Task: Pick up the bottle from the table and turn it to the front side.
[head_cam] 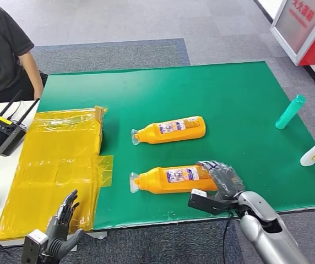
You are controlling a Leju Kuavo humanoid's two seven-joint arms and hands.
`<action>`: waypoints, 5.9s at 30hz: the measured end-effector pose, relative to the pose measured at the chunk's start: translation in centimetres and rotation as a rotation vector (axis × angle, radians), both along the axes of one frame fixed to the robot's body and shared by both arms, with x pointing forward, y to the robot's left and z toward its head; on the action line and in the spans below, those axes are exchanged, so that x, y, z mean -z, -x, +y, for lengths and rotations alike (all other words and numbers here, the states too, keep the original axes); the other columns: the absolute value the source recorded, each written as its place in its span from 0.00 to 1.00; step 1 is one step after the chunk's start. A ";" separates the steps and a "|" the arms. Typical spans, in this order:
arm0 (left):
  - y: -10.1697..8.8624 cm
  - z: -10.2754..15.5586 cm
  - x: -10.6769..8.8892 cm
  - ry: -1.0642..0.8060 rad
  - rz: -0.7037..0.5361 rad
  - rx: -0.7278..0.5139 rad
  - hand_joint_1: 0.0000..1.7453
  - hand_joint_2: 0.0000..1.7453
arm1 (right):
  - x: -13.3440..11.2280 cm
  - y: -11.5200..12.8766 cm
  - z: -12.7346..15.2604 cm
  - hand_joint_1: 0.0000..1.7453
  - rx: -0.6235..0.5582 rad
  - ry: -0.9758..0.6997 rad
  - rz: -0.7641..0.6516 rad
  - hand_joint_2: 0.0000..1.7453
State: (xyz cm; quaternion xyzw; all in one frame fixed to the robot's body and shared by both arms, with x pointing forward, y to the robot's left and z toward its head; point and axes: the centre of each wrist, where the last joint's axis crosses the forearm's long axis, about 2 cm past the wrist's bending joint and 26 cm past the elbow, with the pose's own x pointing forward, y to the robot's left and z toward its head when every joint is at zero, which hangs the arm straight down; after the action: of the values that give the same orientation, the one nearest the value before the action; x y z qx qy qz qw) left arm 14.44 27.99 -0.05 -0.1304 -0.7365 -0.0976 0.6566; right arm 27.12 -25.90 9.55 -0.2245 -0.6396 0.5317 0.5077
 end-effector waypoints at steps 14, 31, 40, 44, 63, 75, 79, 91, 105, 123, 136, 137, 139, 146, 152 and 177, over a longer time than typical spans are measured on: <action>-3.9 -4.4 -2.3 0.361 -0.101 0.191 0.00 1.00 | -1.4 2.8 9.4 1.00 -0.106 -0.481 -0.166 1.00; -6.6 -8.5 -4.9 0.441 -0.185 0.370 0.00 1.00 | -1.3 3.6 13.3 1.00 -0.134 -0.624 -0.169 1.00; -7.1 -9.2 -5.7 0.438 -0.212 0.400 0.00 1.00 | -0.6 4.1 14.3 1.00 -0.122 -0.601 -0.163 1.00; -7.3 -9.5 -6.3 0.409 -0.237 0.397 0.00 1.00 | 0.0 4.3 14.7 1.00 -0.101 -0.574 -0.165 1.00; -7.9 -10.6 -8.3 0.216 -0.344 0.328 1.00 1.00 | 1.9 4.9 14.9 1.00 -0.079 -0.539 -0.108 1.00; -7.9 -11.0 -8.8 -0.073 -0.432 0.151 1.00 1.00 | 1.6 5.5 14.9 0.00 -0.053 -0.563 -0.116 1.00; -7.8 -10.9 -9.5 -0.250 -0.508 0.022 1.00 1.00 | 1.3 5.6 14.7 0.00 -0.028 -0.577 -0.128 1.00; -7.4 -10.8 -12.0 -0.452 -0.658 -0.167 1.00 1.00 | 0.9 6.0 13.5 0.00 0.034 -0.601 -0.147 1.00; -7.6 -10.2 -13.3 -1.081 -0.658 -0.448 1.00 1.00 | 0.5 6.5 12.9 0.00 0.091 -0.583 -0.144 1.00; -12.8 -2.2 -13.5 -1.576 -0.408 -0.493 1.00 1.00 | 0.6 7.3 11.9 0.00 0.144 -0.572 -0.128 1.00; -15.6 -0.3 -12.1 -1.745 -0.328 -0.280 0.88 1.00 | 0.7 7.0 11.8 0.00 0.150 -0.572 -0.123 1.00; -15.9 -0.5 -11.9 -1.746 -0.323 -0.250 0.87 1.00 | 0.7 7.0 11.8 0.00 0.151 -0.572 -0.122 1.00; -16.4 -0.6 -11.7 -1.748 -0.309 -0.204 0.76 1.00 | 0.8 7.0 11.8 0.00 0.152 -0.570 -0.120 1.00; -17.4 -0.8 -11.6 -1.727 -0.291 -0.058 0.00 1.00 | 1.0 6.8 11.7 0.00 0.155 -0.568 -0.116 1.00; -17.0 -1.1 -11.0 -1.700 -0.307 -0.012 0.00 1.00 | 1.2 6.5 11.6 0.00 0.157 -0.567 -0.113 1.00; -8.8 -1.8 -9.9 -0.693 -0.530 -0.074 0.00 1.00 | 1.8 7.2 11.5 0.00 0.140 -0.657 -0.111 1.00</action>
State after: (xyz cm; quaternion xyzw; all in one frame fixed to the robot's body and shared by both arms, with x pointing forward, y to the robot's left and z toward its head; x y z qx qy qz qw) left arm 23.27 26.20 9.84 0.1538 -0.8072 -0.3456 0.4531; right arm 19.93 -14.38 7.77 -0.1208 -0.7864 0.2480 0.5527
